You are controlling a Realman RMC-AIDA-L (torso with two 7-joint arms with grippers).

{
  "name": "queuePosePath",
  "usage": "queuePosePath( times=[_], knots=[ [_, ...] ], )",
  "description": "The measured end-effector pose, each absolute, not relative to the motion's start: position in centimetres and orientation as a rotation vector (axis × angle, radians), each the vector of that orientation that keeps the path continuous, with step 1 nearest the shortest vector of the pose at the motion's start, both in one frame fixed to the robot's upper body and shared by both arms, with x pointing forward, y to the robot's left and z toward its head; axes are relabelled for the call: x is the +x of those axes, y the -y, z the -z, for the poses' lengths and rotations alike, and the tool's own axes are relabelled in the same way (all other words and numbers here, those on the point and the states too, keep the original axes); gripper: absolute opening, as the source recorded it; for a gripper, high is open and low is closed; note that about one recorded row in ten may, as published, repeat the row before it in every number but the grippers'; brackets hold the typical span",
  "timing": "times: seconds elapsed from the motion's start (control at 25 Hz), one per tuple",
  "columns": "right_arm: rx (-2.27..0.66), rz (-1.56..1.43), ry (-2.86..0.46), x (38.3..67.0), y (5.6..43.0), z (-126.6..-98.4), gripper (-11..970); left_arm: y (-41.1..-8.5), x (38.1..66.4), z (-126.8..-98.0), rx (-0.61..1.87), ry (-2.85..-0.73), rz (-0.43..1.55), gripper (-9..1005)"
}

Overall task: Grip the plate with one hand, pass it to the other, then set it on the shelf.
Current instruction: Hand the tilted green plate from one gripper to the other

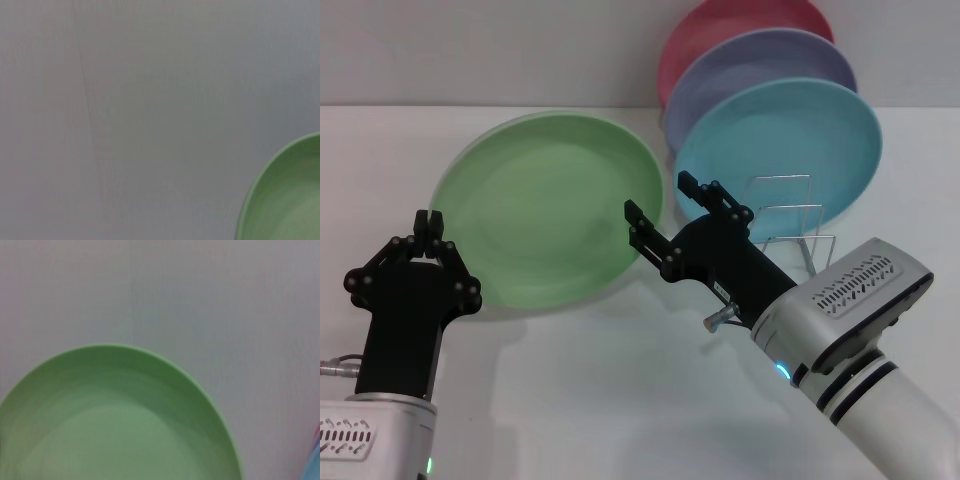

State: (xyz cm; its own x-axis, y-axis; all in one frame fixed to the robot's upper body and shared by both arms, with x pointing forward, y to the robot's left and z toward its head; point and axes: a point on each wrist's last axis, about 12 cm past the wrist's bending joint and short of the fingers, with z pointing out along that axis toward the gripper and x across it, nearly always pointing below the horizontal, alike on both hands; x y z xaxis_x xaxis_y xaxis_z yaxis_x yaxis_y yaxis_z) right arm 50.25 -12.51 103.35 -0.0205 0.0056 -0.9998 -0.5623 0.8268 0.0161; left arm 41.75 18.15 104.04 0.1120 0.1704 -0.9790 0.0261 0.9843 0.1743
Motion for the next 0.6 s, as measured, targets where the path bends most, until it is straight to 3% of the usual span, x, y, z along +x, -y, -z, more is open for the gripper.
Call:
queuePosePath(
  times=[0.12,0.24,0.6],
  knots=[
    [-0.460,-0.478,-1.539,50.29,12.50,-103.36,717,-18.12,41.75,-104.04,0.163,-1.456,-0.105,29],
    [-0.456,-0.476,-1.538,50.37,12.52,-103.41,596,-18.11,41.76,-104.05,0.164,-1.456,-0.105,29],
    [-0.451,-0.477,-1.535,50.46,12.42,-103.50,409,-18.07,41.78,-104.08,0.167,-1.453,-0.103,29]
  ],
)
